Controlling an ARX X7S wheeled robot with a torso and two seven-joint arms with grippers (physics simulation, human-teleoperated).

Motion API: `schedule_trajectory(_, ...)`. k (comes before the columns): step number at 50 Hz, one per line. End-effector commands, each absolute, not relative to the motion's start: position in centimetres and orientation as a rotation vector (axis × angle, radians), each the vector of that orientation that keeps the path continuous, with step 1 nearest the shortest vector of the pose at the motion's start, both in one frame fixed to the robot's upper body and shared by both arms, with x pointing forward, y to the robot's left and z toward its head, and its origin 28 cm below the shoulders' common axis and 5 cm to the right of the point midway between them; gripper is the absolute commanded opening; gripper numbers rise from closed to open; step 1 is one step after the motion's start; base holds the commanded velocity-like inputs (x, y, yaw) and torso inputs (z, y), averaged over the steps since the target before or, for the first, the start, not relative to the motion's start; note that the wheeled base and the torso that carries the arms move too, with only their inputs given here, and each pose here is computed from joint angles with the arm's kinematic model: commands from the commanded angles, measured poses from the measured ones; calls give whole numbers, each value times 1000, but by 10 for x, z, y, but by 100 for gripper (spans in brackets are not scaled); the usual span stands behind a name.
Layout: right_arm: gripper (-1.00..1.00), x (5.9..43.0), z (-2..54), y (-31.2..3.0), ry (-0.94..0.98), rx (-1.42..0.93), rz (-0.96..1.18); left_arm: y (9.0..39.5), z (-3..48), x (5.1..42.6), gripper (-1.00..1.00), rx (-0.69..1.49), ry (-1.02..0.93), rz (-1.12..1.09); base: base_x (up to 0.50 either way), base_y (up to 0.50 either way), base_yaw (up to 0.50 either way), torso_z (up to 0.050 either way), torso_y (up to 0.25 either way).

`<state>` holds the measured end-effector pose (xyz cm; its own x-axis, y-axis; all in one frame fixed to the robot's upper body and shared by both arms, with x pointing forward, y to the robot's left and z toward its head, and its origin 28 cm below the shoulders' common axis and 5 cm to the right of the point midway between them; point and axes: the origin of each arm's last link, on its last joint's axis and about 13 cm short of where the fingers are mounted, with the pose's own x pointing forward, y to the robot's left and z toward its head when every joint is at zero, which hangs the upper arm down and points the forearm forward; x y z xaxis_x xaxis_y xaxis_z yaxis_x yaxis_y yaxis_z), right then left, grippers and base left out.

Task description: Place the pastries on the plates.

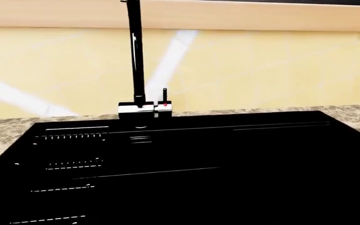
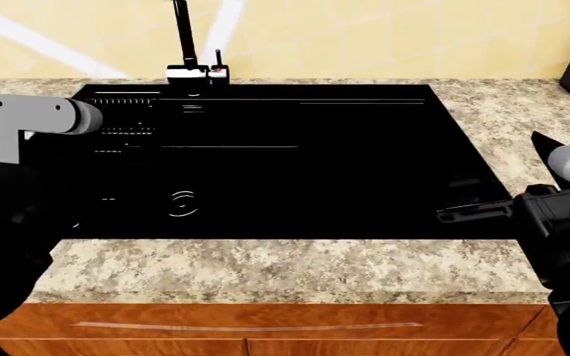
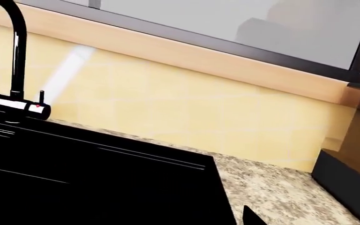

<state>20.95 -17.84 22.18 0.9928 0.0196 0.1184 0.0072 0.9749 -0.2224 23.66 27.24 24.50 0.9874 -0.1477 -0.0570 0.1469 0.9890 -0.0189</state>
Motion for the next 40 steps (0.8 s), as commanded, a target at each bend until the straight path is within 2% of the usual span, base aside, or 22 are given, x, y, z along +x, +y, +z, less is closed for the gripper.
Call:
schedule_trajectory(1, 100, 210, 219, -179, -116, -226, -5, 273, 245, 238, 100, -22, 50, -143, -1, 500, 0, 0, 0)
schedule_trajectory(40, 100, 211, 220, -178, -120, -225, -1, 277, 246, 236, 100, -16, 40, -139, -1, 500, 0, 0, 0)
